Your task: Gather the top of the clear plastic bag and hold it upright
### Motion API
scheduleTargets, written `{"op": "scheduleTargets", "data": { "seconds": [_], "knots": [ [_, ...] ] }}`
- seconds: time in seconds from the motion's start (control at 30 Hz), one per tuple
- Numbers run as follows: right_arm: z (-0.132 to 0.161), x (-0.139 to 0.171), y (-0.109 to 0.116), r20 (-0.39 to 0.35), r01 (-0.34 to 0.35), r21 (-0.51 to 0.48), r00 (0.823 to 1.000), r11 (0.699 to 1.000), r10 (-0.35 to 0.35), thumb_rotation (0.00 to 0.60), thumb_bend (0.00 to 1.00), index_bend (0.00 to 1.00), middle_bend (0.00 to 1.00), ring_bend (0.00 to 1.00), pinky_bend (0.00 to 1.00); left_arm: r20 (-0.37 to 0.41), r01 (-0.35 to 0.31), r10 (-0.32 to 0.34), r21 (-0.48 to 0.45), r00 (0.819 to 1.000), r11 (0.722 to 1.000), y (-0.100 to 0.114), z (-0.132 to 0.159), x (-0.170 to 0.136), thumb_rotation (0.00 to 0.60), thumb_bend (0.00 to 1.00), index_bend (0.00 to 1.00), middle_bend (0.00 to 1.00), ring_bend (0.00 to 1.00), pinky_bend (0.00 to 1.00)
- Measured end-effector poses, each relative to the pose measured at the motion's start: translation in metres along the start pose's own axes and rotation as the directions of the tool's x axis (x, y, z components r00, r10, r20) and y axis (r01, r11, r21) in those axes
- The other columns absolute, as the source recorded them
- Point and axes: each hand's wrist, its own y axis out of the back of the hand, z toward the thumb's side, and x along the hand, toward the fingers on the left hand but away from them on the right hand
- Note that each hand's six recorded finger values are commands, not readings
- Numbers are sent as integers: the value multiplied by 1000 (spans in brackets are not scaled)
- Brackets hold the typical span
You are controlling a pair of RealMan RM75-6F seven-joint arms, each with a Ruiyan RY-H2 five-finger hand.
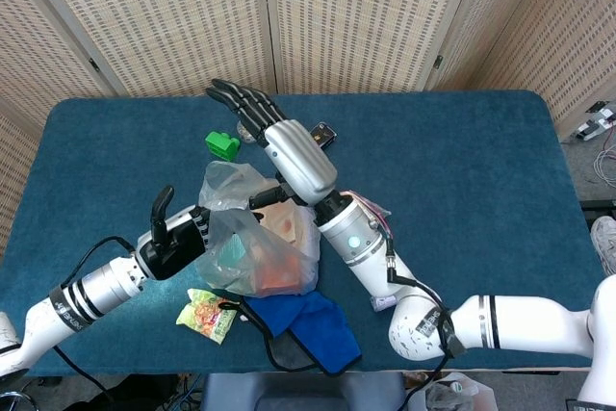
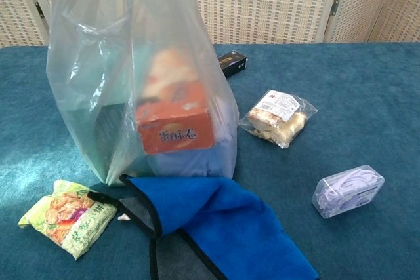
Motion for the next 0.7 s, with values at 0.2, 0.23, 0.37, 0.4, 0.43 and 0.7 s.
{"op": "scheduleTargets", "data": {
  "seconds": [0.2, 0.23, 0.37, 0.4, 0.43, 0.7],
  "knots": [
    [-1, -1, -1, 4, -1, 3, 1000, 1000, 1, 600, 0, 0, 0, 0, 0, -6, 13, -13, -15, 1000, 1000, -4, -2, 1, 0, 0, 200, 109, 88, 0],
    [-2, -2, -1, 4, -1, 2, 1000, 1000, 1, 600, 0, 0, 0, 0, 0, -9, 18, -18, -21, 1000, 1000, -5, -2, 2, 0, 0, 200, 109, 88, 0],
    [-2, -2, -3, 5, -5, 3, 1000, 1000, 5, 600, 0, 0, 0, 0, 0, -10, 27, -27, -23, 1000, 999, -7, -2, 3, 0, 0, 200, 109, 88, 0],
    [-2, -2, -3, 4, -6, 4, 1000, 1000, 6, 600, 0, 0, 0, 0, 0, -10, 27, -27, -23, 1000, 999, -7, -2, 3, 0, 0, 200, 109, 88, 0],
    [-2, -1, -4, 4, -7, 5, 1000, 1000, 7, 600, 0, 0, 0, 0, 0, -10, 26, -26, -19, 1000, 999, -7, -2, 3, 0, 0, 199, 109, 88, 0],
    [-3, 0, -5, 4, -14, 10, 1000, 1000, 14, 600, 0, 0, 0, 0, 0, -8, 25, -25, -20, 1000, 999, -10, -1, 4, 0, 0, 185, 109, 87, 0]
  ]
}}
